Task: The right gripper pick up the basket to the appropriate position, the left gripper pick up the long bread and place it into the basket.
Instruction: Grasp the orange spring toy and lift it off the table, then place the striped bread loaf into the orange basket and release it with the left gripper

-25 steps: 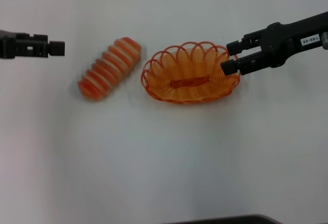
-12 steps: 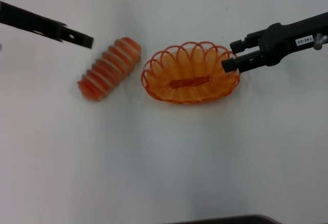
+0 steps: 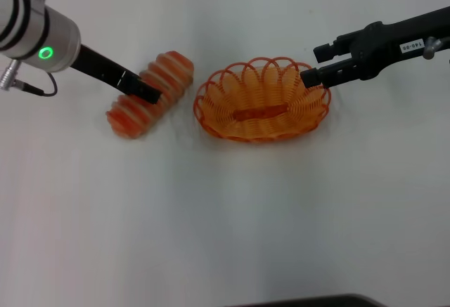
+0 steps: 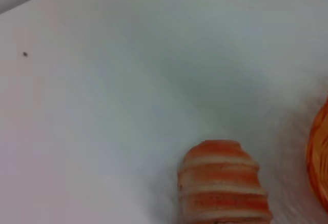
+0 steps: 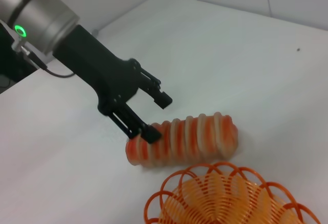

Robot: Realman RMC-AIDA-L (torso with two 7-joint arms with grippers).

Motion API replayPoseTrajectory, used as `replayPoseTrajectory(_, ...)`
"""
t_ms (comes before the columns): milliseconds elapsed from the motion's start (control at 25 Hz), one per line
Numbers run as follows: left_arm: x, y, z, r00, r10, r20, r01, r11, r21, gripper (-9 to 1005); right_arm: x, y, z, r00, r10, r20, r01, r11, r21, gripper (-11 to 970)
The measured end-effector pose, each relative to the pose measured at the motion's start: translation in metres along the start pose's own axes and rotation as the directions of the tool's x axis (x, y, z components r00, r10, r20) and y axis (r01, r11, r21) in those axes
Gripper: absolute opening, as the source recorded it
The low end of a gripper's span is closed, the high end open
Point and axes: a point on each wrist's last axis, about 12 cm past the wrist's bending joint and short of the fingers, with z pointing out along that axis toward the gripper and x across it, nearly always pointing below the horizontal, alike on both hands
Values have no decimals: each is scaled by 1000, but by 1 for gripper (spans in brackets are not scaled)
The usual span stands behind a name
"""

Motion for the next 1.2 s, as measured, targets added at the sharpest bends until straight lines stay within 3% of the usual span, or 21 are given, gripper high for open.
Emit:
replayPoseTrajectory(520,6,-11,24,997,50,-59,-50,999,-1,805,-4,-1,4,1000,-6,1,6,1000,13,760)
replayPoseTrajectory(640,7,-12,26,996,64,-60,-64,998,-5,713,-4,-1,4,1000,-5,2,5,1000,13,760)
replayPoseTrajectory(760,7,-12,23,997,66,-50,-67,998,-11,621,-4,-1,4,1000,-3,2,3,1000,14,760)
replayPoseTrajectory(1000,6,-10,14,998,66,-25,-67,998,-23,582,-1,-1,4,1000,3,1,-3,1000,14,759)
replayPoseTrajectory(1200,4,-7,-9,994,108,29,-106,993,-58,544,2,-3,-1,1000,12,3,-13,1000,23,753)
